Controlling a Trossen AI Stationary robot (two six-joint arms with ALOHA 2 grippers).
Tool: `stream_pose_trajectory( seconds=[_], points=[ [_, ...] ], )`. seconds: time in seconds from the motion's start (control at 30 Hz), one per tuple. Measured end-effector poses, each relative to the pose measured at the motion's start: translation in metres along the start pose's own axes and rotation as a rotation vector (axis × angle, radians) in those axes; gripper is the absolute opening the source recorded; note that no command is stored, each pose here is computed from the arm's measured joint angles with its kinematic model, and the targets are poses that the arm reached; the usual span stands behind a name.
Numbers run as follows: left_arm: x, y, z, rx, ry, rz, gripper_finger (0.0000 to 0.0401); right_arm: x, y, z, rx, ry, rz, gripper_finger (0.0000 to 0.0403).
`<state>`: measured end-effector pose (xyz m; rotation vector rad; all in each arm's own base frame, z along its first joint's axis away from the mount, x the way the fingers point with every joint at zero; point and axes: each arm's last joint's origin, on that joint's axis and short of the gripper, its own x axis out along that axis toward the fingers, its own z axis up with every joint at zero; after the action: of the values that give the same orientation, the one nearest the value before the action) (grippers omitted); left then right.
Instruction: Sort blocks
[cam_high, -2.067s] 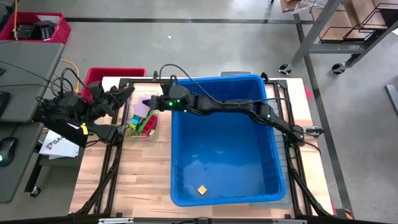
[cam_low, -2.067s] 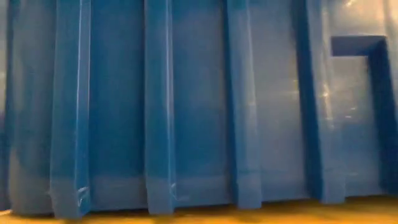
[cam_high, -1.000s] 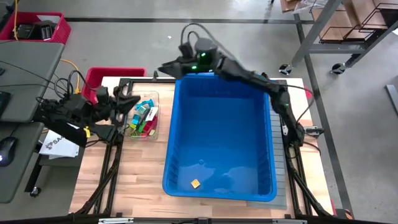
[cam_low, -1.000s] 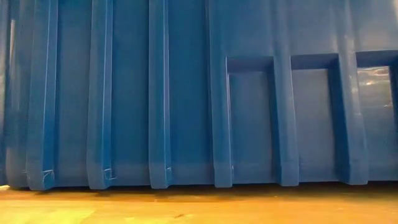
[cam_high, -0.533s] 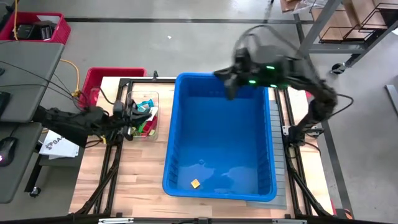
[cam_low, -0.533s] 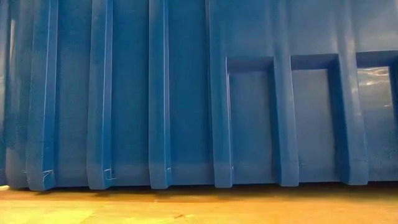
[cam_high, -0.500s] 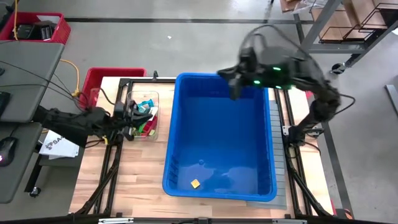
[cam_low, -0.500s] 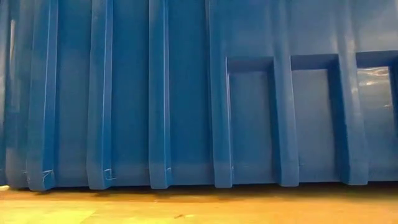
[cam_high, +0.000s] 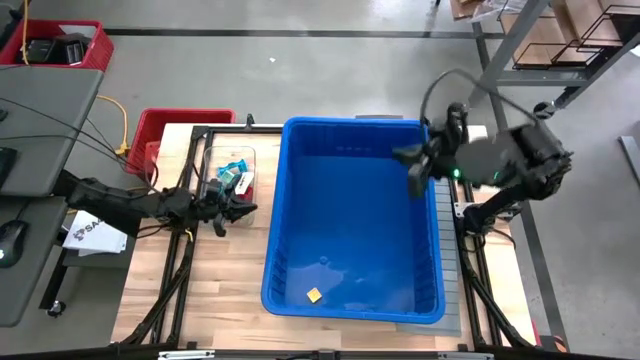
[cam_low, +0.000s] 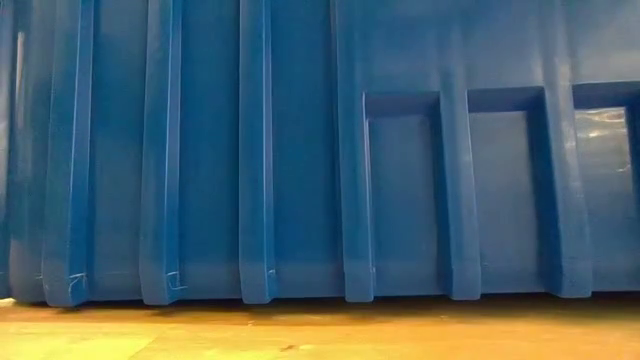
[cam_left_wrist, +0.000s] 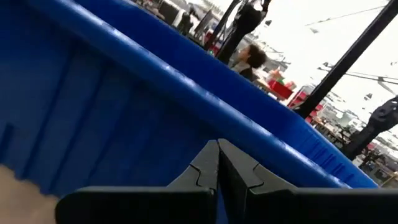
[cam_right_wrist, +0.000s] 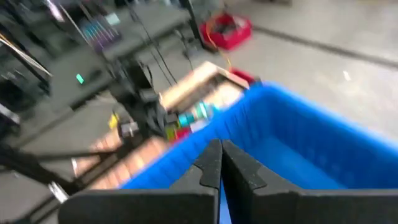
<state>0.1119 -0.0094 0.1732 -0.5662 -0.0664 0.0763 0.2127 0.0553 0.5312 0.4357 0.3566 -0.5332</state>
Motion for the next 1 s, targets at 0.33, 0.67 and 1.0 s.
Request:
stream_pose_trajectory(
  seconds=[0.33,0.67,1.0],
  points=[
    [0.000,0.002,0.003,-0.018,-0.065,0.081,0.0000,-0.009,0.003,-0.078,-0.019,0.277,-0.057,0.0000],
    [-0.001,0.005,0.003,-0.015,-0.104,0.161,0.0000,-0.039,-0.110,-0.154,0.131,0.637,-0.054,0.0000],
    [-0.001,0.005,0.004,-0.015,-0.115,0.173,0.0000,-0.005,-0.181,-0.223,0.160,0.498,-0.322,0.0000]
  ],
)
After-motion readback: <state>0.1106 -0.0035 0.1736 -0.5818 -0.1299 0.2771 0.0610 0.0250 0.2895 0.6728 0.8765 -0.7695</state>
